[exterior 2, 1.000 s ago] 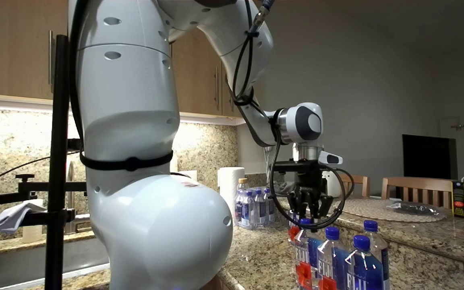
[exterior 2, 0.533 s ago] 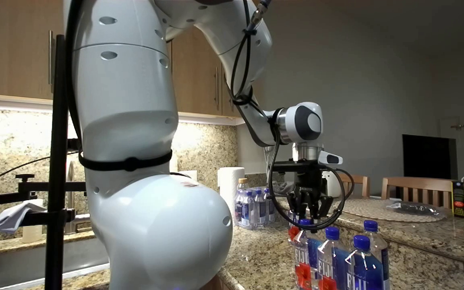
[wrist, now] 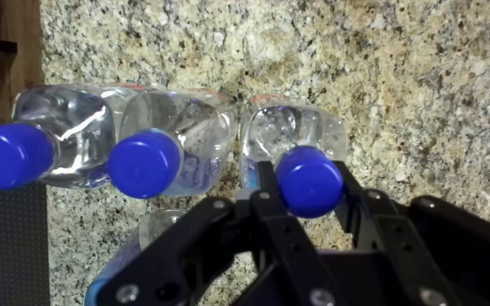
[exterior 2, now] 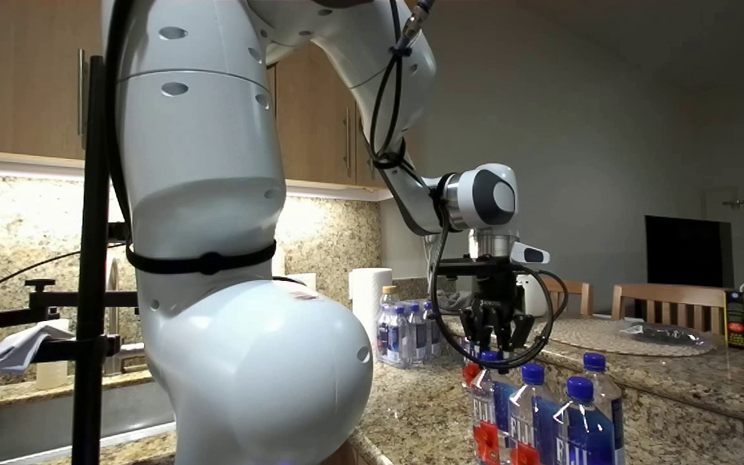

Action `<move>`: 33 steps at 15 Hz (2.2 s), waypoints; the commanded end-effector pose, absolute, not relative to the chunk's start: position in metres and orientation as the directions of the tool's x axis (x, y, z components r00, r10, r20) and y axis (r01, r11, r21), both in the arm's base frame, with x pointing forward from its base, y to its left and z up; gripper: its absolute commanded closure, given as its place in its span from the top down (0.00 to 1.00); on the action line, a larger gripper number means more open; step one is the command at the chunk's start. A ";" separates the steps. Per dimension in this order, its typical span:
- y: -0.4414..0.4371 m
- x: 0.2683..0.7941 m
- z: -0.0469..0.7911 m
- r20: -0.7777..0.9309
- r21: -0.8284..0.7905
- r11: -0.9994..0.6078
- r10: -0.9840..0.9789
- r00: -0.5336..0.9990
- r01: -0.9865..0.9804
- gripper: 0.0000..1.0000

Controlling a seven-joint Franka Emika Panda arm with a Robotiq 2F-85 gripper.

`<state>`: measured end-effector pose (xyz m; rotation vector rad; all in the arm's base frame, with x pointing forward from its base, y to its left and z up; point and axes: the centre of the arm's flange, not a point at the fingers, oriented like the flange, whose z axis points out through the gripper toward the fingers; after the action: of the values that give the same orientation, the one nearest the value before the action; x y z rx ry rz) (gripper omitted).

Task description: Line up the empty water bottles

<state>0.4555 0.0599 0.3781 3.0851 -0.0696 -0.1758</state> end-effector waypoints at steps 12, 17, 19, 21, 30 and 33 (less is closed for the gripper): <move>0.058 0.462 0.364 -0.105 0.021 -0.999 -0.045 0.993 -0.043 0.13; 0.059 0.462 0.365 -0.100 0.021 -0.999 -0.041 0.994 -0.039 0.13; 0.059 0.462 0.365 -0.100 0.022 -0.999 -0.041 0.994 -0.039 0.13; 0.059 0.462 0.365 -0.101 0.022 -0.999 -0.040 0.994 -0.038 0.12; 0.067 0.478 0.363 -0.101 -0.004 -0.999 -0.031 0.994 -0.031 0.98; 0.077 0.511 0.384 0.014 -0.024 -0.999 -0.027 1.000 -0.026 1.00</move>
<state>0.4802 0.0693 0.3680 3.1258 -0.0766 -0.1112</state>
